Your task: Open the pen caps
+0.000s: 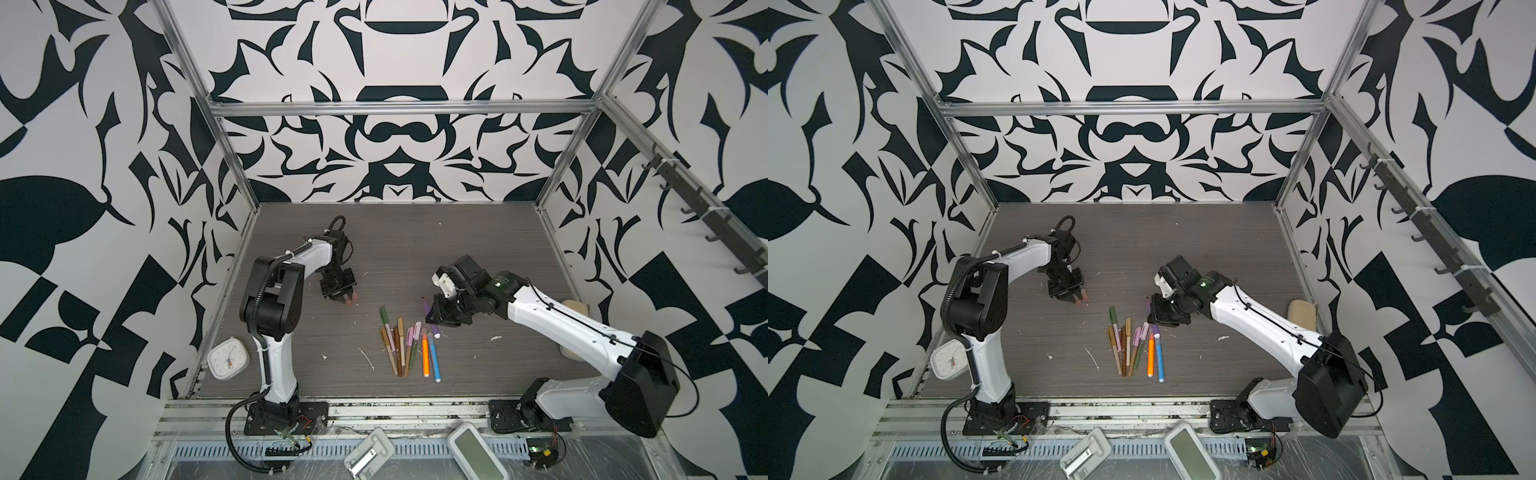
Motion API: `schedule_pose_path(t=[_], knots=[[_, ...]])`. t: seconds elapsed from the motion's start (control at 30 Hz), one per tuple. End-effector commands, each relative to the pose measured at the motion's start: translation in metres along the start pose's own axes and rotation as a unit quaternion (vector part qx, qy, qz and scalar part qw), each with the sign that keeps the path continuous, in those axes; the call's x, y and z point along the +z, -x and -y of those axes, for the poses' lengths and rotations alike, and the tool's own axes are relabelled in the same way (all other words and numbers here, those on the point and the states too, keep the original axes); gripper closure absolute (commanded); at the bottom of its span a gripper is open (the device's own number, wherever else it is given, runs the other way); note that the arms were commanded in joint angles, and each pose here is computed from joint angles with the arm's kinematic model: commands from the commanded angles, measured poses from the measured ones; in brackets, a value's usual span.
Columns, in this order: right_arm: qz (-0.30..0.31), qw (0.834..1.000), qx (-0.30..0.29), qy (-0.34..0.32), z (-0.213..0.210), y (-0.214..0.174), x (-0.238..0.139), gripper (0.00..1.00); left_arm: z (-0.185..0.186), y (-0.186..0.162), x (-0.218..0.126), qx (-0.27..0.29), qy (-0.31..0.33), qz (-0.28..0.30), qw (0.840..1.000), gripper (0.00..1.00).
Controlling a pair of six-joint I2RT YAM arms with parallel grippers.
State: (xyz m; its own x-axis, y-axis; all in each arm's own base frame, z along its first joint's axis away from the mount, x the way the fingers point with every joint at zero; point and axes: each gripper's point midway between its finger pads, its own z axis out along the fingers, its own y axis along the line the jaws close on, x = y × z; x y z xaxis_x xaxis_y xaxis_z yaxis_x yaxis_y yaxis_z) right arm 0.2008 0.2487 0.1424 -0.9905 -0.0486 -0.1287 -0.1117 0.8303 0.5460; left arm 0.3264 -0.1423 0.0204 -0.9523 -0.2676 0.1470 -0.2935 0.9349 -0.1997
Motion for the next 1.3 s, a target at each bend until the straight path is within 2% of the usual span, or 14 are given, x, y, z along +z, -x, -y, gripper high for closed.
schedule_pose_path(t=[0.0,0.17,0.23,0.4,0.57,0.73,0.93,1.07,1.27], knots=[[0.018,1.0,-0.021,0.013,-0.014,0.011,-0.012,1.0,-0.004,-0.004,0.004,-0.002,0.013,-0.02,1.0,0.75],[0.019,0.999,-0.025,0.01,-0.014,0.014,-0.016,1.0,0.001,-0.002,-0.004,0.0,0.008,-0.012,1.0,0.76],[0.026,0.999,-0.009,0.02,-0.007,0.022,-0.023,1.0,0.004,-0.001,-0.013,0.003,0.003,-0.005,1.0,0.75],[0.059,0.998,0.02,0.014,0.03,0.049,-0.055,1.0,0.009,-0.003,-0.037,0.012,-0.006,0.012,1.0,0.74],[0.051,0.998,0.03,-0.031,0.075,0.07,-0.07,1.0,0.014,-0.004,-0.057,0.018,-0.015,0.026,0.999,0.74],[0.038,0.996,0.057,-0.052,0.124,0.099,-0.062,1.0,0.039,0.0,-0.079,0.034,-0.078,0.052,0.995,0.74],[0.021,0.995,0.048,-0.089,0.155,0.139,-0.044,1.0,0.076,0.005,-0.092,0.029,-0.176,0.058,0.982,0.76],[0.013,0.995,0.058,-0.084,0.164,0.161,-0.029,1.0,0.093,0.009,-0.096,0.011,-0.233,0.067,0.97,0.78],[-0.003,0.993,0.078,-0.085,0.178,0.172,-0.009,1.0,0.097,0.007,-0.099,0.009,-0.249,0.072,0.966,0.79]])
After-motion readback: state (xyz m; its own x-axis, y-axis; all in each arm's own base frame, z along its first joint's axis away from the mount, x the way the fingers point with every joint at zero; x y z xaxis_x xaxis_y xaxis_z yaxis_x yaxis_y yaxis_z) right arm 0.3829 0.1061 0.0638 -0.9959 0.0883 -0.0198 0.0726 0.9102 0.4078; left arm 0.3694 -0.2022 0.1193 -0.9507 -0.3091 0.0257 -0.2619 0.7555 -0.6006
